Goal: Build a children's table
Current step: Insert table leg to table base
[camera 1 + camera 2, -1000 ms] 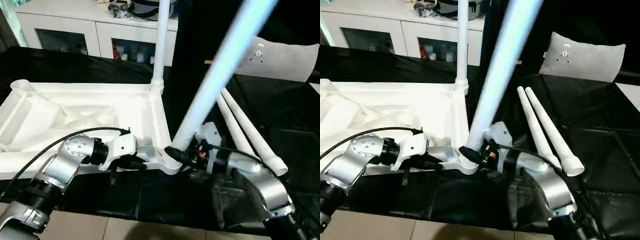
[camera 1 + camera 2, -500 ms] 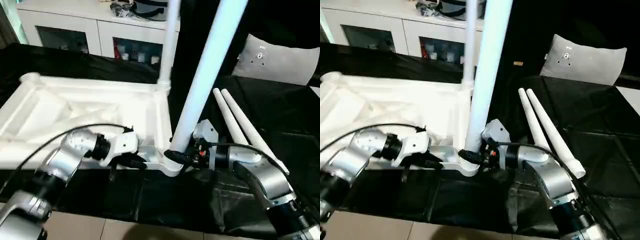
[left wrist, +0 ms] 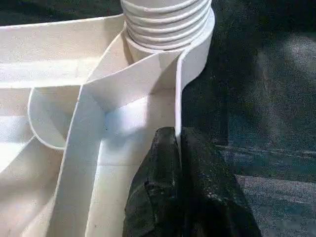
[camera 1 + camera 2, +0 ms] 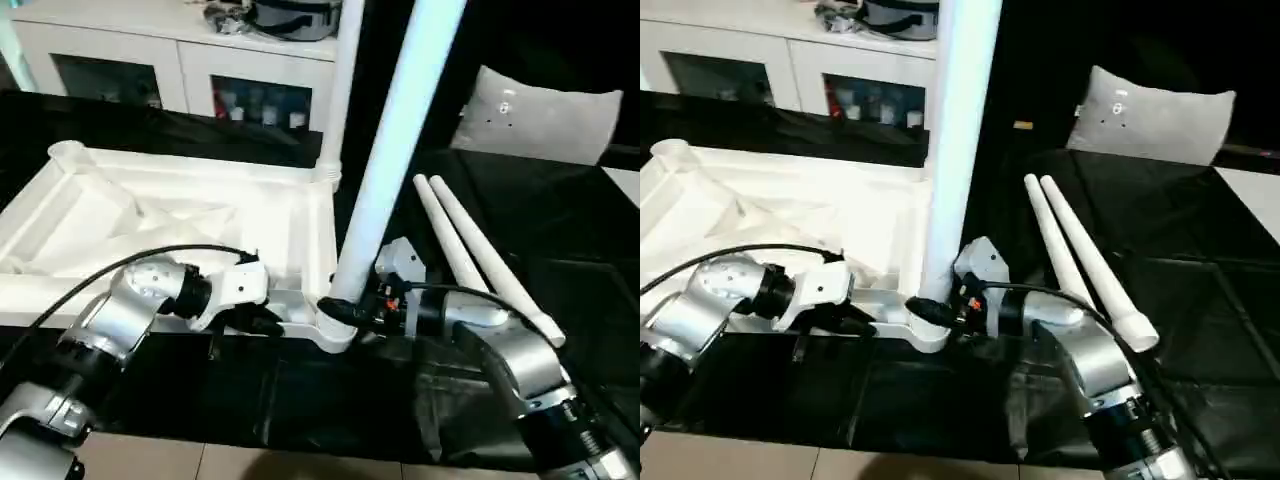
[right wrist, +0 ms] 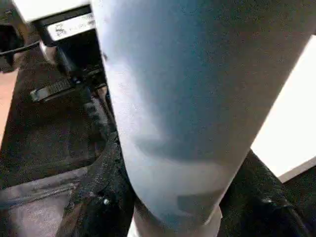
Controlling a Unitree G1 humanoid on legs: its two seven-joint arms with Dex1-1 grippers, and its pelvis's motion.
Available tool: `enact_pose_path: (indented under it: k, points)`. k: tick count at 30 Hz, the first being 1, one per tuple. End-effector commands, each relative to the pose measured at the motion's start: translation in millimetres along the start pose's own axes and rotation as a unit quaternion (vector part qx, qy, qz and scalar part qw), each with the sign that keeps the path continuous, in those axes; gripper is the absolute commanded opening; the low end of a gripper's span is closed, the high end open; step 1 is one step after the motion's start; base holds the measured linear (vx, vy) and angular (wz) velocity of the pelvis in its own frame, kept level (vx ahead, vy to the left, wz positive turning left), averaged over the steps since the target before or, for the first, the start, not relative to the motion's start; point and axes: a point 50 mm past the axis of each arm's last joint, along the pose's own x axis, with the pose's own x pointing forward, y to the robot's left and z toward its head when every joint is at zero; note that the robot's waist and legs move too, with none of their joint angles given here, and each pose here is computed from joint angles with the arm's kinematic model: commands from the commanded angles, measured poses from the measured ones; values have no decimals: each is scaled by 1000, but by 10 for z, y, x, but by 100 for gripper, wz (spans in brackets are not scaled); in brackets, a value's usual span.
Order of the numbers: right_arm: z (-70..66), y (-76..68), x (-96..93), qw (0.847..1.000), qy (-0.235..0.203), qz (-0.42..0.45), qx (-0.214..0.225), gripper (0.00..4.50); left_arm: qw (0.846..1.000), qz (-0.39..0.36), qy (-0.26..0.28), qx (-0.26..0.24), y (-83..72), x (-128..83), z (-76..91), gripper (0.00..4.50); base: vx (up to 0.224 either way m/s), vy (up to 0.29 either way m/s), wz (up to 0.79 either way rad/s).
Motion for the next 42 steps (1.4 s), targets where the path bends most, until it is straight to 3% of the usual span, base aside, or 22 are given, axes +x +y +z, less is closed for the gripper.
enact_pose_path:
  k: [1, 7, 11, 15, 31, 32, 35, 42]
  points:
    - [-508, 54, -9, 992, 96, -37, 74, 190, 996, 86, -15, -34, 41, -119, 58, 0, 0, 0, 0]
    - [-405, -78, 84, 989, 64, -112, 74, 190, 988, 117, -48, -87, -224, 8, 251, 0, 0, 0, 0]
    - [-302, -211, 168, 983, 36, -163, 79, 190, 986, 127, -61, -89, -265, 165, 498, 0, 0, 0, 0]
    - [-283, -214, 199, 982, 31, -164, 83, 189, 982, 154, -56, -93, -215, 199, 579, 0, 0, 0, 0]
    - [-311, -188, 266, 984, 28, -153, 85, 189, 969, 216, 42, -109, -131, 154, 425, 0, 0, 0, 0]
    - [-300, -202, 270, 983, 20, -156, 93, 224, 969, 219, 46, -106, -115, 144, 420, 0, 0, 0, 0]
    - [-287, -226, 268, 983, 15, -160, 90, 259, 969, 220, 51, -98, -99, 128, 407, 0, 0, 0, 0]
    - [-241, -228, 217, 988, -16, -140, 58, 316, 977, 188, 60, -79, -87, 130, 299, 0, 0, 0, 0]
